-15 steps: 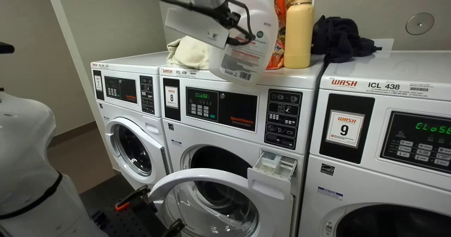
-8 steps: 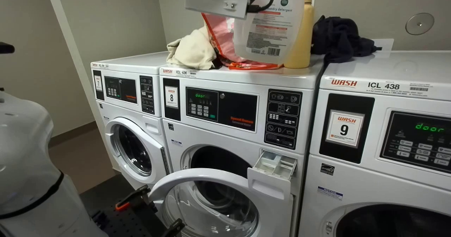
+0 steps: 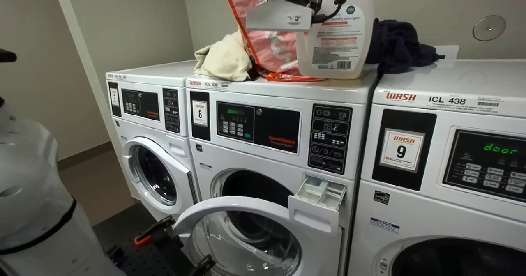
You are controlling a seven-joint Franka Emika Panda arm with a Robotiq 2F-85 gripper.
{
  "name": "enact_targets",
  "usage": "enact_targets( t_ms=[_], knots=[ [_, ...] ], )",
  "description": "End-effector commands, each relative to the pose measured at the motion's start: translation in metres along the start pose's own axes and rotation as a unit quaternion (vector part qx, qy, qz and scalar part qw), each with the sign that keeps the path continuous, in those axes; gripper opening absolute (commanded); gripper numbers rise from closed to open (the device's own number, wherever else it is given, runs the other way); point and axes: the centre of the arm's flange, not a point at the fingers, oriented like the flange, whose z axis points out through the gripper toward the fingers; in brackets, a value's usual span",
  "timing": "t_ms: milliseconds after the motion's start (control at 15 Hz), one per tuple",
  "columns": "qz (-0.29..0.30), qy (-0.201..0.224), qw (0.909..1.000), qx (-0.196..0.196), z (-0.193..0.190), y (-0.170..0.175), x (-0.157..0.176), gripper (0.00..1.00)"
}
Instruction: Pour fabric softener into the soap chamber
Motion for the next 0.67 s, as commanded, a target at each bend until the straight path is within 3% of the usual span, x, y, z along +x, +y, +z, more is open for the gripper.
enact_targets(
  t_ms=[0,533,600],
  knots=[
    [-0.037,0.010,0.9990,-0.021,0.008,0.004,0.015,0.06],
    [-0.042,-0.001,0.9989,-0.021,0.020,0.007,0.002,0.06],
    [-0.042,0.000,0.9989,-0.021,0.019,0.007,0.002,0.22]
  ],
)
